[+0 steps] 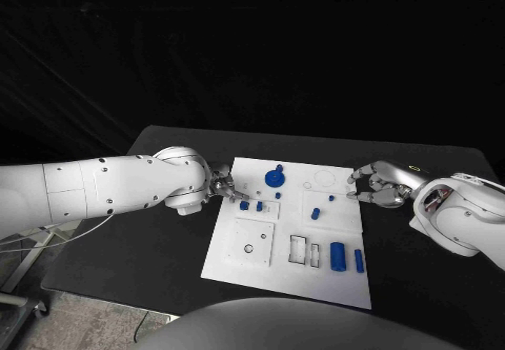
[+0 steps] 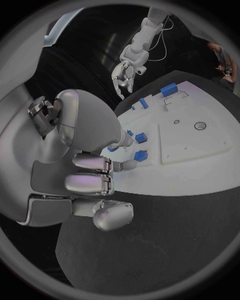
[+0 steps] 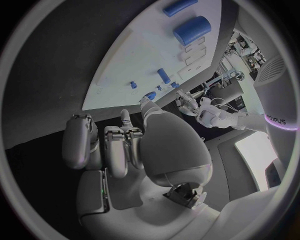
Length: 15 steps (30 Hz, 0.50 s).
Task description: Assemble the parts on the task board
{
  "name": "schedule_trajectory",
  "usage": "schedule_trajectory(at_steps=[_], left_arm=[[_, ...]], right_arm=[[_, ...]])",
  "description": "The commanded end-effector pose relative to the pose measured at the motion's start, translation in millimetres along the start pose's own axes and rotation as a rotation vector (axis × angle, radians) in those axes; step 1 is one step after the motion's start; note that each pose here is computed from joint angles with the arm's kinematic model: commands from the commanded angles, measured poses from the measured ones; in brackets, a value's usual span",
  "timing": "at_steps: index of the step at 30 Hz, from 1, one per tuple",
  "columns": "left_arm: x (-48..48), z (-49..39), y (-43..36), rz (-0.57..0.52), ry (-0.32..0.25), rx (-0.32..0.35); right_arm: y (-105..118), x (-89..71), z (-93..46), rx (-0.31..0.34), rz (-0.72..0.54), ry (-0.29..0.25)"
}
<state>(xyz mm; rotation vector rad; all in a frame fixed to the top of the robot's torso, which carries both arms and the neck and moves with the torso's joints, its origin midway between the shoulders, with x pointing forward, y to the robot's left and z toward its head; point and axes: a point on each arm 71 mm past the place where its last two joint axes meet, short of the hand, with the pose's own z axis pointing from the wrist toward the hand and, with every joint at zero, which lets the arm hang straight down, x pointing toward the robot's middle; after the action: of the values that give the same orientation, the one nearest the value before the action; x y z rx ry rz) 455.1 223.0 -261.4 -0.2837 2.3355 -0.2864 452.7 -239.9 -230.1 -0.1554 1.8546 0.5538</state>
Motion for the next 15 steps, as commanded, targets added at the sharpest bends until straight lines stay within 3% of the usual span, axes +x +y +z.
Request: schedule_trajectory(at_steps=[1, 15], left_arm=[[4.1, 1.5, -0.1, 0.000, 0.042, -0.020], [9.6, 8.0, 2.9, 0.043, 0.075, -0.055]], right_arm=[[2.7, -1.1, -0.3, -0.027, 0.000, -0.022], [2.0, -0.1, -1.2, -0.021, -0.001, -0.006]])
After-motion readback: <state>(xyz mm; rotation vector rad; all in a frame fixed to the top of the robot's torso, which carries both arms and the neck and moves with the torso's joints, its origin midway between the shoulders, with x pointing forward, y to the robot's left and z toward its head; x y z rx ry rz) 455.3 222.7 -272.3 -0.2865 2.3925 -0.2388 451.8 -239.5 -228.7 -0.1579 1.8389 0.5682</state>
